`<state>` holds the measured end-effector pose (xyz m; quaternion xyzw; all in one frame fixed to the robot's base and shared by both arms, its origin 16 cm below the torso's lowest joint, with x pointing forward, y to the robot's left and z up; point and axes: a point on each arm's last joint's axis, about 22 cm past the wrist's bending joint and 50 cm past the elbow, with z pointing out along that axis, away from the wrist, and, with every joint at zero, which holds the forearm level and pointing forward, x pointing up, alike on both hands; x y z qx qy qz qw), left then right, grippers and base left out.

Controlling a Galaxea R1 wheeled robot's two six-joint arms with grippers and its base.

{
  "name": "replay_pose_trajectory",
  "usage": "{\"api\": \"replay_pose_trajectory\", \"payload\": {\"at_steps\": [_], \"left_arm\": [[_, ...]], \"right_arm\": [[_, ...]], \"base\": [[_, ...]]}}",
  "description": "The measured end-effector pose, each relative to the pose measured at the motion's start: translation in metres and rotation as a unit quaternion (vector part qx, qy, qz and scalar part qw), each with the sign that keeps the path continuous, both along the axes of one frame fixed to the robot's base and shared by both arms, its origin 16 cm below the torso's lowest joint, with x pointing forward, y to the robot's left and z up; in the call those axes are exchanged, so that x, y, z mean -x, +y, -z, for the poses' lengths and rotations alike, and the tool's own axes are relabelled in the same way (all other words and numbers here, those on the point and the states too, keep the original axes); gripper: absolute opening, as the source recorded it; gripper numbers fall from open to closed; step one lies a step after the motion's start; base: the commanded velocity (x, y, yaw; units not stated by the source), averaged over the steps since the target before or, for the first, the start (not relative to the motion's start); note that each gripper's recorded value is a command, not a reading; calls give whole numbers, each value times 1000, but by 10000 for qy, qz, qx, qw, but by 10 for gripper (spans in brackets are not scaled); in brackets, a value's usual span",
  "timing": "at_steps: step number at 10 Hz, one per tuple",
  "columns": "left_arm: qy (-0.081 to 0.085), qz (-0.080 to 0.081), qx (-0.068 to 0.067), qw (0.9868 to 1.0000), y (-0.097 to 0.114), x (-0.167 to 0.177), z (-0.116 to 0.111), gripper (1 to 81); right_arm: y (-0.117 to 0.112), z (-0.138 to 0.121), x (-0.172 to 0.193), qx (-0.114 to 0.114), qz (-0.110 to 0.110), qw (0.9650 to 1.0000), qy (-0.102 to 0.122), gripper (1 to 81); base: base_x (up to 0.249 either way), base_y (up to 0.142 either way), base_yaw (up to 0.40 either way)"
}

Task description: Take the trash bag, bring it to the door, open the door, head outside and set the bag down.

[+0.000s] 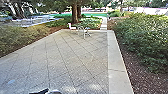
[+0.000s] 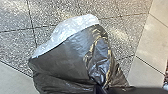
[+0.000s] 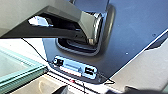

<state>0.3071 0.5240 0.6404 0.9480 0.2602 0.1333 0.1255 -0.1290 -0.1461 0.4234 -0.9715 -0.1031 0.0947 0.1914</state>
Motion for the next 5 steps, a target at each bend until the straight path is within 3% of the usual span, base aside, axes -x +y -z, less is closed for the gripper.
{"api": "replay_pose_trajectory", "payload": {"at_steps": [3,4,5], "left_arm": [[181,-167,-165,9996,36,7,-15,10],[211,-248,-132,9994,38,9,-15,811],[206,-256,-100,9994,35,8,-15,811]], "right_arm": [[0,0,0,2,2,10000,4,811],[0,0,0,1,2,10000,6,811],[0,0,0,2,2,10000,6,811]], "base": [[0,0,0],[0,0,0],[0,0,0]]}}
